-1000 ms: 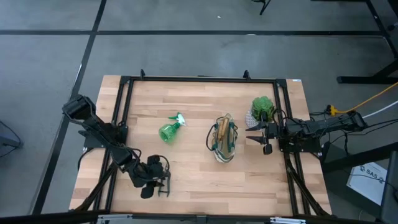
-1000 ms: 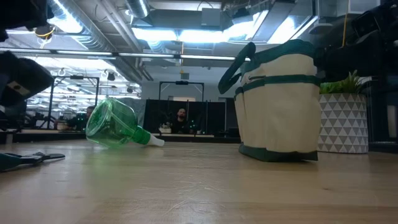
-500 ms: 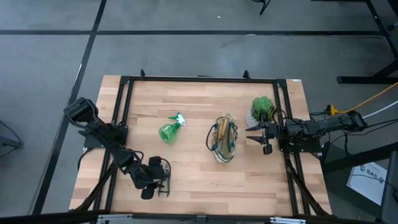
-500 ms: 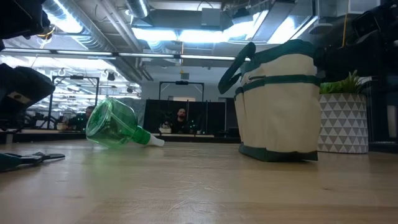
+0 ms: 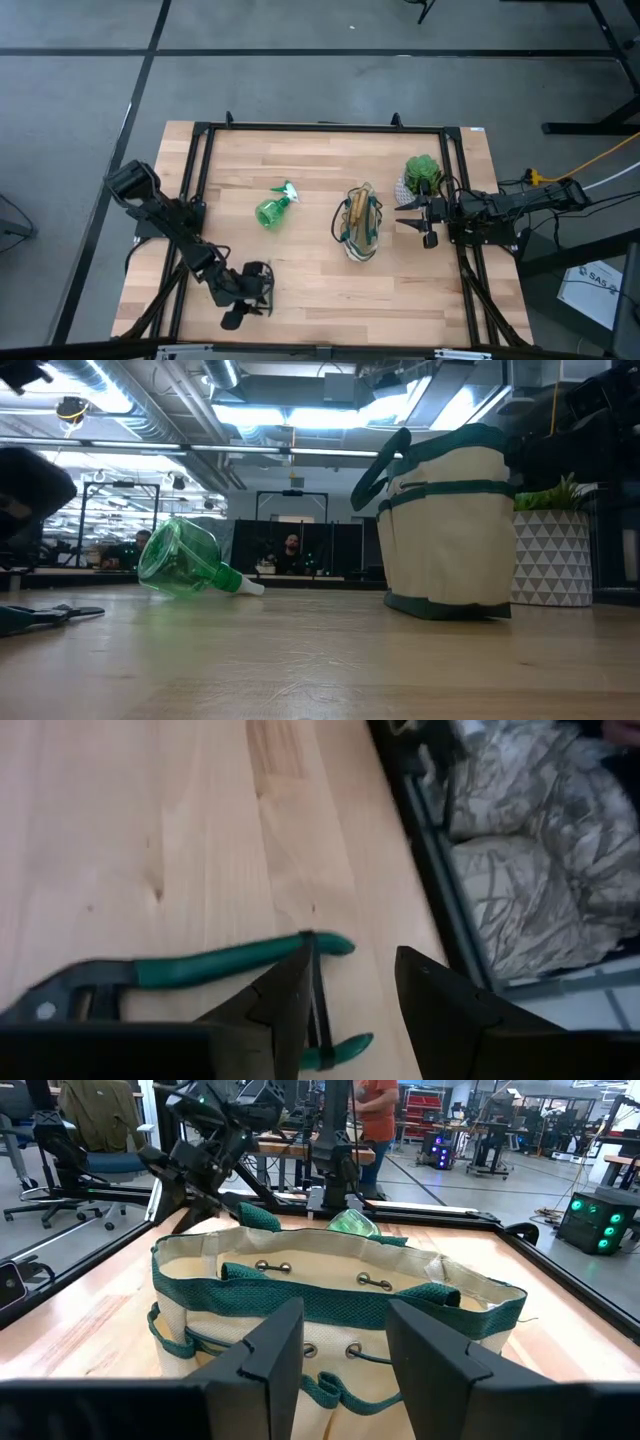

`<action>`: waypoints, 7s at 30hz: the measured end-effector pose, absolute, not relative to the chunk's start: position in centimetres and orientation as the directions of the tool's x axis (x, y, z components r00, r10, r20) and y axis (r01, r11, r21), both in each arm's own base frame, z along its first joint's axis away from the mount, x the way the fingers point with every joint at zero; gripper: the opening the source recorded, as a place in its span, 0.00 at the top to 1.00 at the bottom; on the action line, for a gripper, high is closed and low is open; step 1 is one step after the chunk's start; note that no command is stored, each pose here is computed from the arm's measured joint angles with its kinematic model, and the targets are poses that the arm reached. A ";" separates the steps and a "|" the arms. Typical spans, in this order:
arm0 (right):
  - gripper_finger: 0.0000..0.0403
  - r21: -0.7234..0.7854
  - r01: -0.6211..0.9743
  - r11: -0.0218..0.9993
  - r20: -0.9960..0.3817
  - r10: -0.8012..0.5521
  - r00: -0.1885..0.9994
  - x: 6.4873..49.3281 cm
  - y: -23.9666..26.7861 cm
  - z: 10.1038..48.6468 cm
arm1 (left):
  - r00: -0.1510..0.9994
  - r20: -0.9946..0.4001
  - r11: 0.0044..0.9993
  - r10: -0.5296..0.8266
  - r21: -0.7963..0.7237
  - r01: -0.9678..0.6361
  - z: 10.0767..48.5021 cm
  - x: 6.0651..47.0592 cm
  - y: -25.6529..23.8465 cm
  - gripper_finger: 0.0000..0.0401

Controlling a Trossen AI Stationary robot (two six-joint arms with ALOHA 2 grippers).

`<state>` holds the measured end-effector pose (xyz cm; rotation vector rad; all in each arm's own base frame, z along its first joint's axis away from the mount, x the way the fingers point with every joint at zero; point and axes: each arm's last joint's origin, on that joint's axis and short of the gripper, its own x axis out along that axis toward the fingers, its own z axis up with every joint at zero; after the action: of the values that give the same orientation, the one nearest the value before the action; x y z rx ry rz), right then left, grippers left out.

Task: Pick & Place Garden tools in Gardening bag
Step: Put the green scissors into the white gardening bag

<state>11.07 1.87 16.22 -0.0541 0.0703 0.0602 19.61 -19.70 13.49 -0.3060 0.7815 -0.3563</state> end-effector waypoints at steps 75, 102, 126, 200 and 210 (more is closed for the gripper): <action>0.64 -0.052 -0.062 0.997 -0.071 0.058 0.996 11.1 1.9 16.2 | 0.583 -0.751 0.894 -0.308 -0.020 0.447 11.2 27.0 -12.9 0.99; 0.64 -0.052 -0.062 0.997 -0.072 0.058 0.996 11.1 1.9 16.2 | 0.582 -0.747 0.900 -0.322 -0.052 0.432 11.2 29.1 -6.1 0.99; 0.64 -0.051 -0.062 0.997 -0.072 0.058 0.996 11.1 1.9 16.2 | 0.539 -0.778 0.877 -0.323 -0.032 0.480 10.9 29.0 -3.2 0.89; 0.64 -0.051 -0.062 0.997 -0.071 0.058 0.996 11.1 1.9 16.2 | 0.550 -0.835 0.787 -0.007 -0.344 -0.512 14.0 26.5 -4.8 0.61; 0.64 -0.051 -0.062 0.997 -0.071 0.058 0.996 11.1 1.9 16.2 | 0.569 -0.821 0.716 -0.035 -0.418 -0.559 14.2 26.7 -5.1 0.61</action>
<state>11.06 1.87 16.22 -0.0536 0.0696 0.0602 26.72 -5.10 14.18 -0.7266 0.9283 0.3413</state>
